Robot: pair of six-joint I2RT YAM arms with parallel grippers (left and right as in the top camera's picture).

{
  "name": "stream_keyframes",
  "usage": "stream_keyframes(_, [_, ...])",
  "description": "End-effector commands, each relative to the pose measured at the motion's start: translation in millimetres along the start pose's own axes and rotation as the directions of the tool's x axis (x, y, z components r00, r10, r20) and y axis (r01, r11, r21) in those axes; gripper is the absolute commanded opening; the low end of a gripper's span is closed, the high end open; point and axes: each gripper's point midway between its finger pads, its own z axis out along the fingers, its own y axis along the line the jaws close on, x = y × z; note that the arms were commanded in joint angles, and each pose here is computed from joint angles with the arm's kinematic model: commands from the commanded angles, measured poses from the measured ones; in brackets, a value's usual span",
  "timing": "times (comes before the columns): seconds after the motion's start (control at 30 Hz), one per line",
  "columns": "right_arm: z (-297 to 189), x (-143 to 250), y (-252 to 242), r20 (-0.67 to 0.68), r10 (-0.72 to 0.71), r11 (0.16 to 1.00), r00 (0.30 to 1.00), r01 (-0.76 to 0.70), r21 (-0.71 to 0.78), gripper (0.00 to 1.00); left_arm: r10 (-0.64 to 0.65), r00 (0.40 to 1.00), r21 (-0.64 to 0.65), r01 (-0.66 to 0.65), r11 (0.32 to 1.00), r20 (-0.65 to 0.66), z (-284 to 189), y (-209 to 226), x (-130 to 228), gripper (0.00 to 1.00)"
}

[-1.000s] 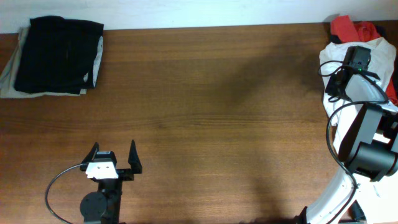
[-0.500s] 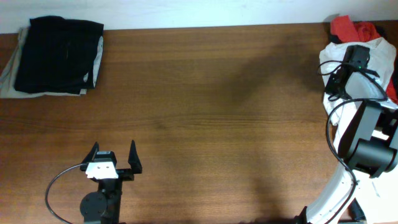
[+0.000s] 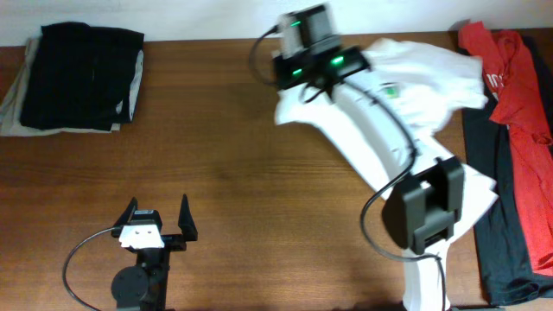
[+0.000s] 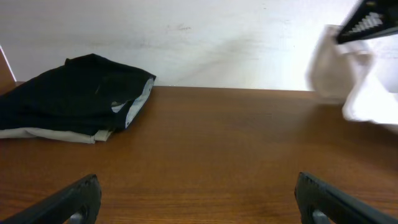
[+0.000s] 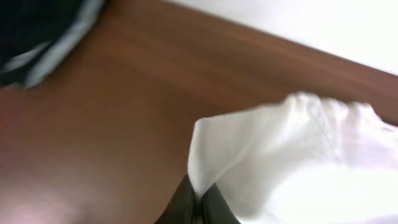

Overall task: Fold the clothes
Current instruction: 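Drag the white T-shirt with the right gripper onto the table center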

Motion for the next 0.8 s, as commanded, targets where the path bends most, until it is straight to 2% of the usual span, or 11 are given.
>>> stream_keyframes(0.0, [-1.2, 5.6, 115.2, 0.004, -0.076, 0.985, 0.997, 0.076, -0.154, 0.04, 0.016, 1.0, 0.007, -0.016, 1.0, -0.003, 0.2, -1.3, 2.4, 0.99])
stream_keyframes(0.1, [-1.5, 28.2, 198.4, 0.002, -0.171, 0.956, 0.985, 0.166, -0.242, 0.09, 0.016, 1.0, 0.007, -0.016, 1.0, -0.003, 0.2, -1.3, 2.4, 0.99])
stream_keyframes(0.13, [-3.6, 30.3, 215.1, 0.009, -0.163, 0.953, 0.987, 0.16, -0.256, 0.36, 0.016, 1.0, 0.007, -0.016, 1.0, -0.003, 0.2, -1.3, 2.4, 0.99])
stream_keyframes(0.2, [-3.4, 27.5, 211.6, 0.016, -0.163, 0.954, 0.987, 0.161, -0.252, 0.76, 0.016, 1.0, 0.007, -0.016, 1.0, -0.003, 0.2, -1.3, 2.4, 0.99])
stream_keyframes(0.23, [-3.6, 23.4, 195.6, 0.018, -0.175, 0.958, 0.984, 0.175, -0.227, 0.93, 0.016, 1.0, 0.007, -0.016, 1.0, -0.002, 0.2, -1.3, 2.2, 0.99])
stream_keyframes(0.27, [-4.7, 19.6, 178.8, 0.011, -0.156, 0.967, 0.988, 0.155, -0.204, 0.99, 0.016, 1.0, 0.007, -0.016, 1.0, -0.003, 0.2, -1.3, 2.4, 0.99])
stream_keyframes(0.37, [-13.1, 8.2, 58.5, -0.044, -0.006, 0.999, 0.999, 0.004, -0.052, 0.99, 0.016, 1.0, 0.007, -0.016, 1.0, -0.003, 0.2, -1.3, 2.4, 0.99])
stream_keyframes(0.47, [-41.0, 36.7, -94.4, -0.132, 0.232, 0.965, 0.964, -0.211, 0.156, 0.99, 0.016, 1.0, 0.007, -0.016, 1.0, -0.003, 0.2, -1.3, 2.4, 0.99])
stream_keyframes(0.6, [-83.5, 83.4, -198.3, -0.174, 0.448, 0.873, 0.877, -0.388, 0.296, 0.99, 0.016, 1.0, 0.007, -0.016, 1.0, -0.003, 0.2, -1.3, 2.4, 0.99])
stream_keyframes(0.73, [-98.0, 99.1, -186.5, -0.253, 0.549, 0.835, 0.797, -0.536, 0.124, 0.99, 0.015, 1.0, 0.019, -0.015, 1.0, -0.002, 0.2, -3.5, 2.1, 0.99])
stream_keyframes(0.77, [-98.5, 101.5, -176.3, -0.282, 0.562, 0.823, 0.777, -0.56, 0.097, 0.99, 0.006, 1.0, 0.092, -0.007, 0.996, 0.004, -0.6, -16.1, 0.3, 0.99])
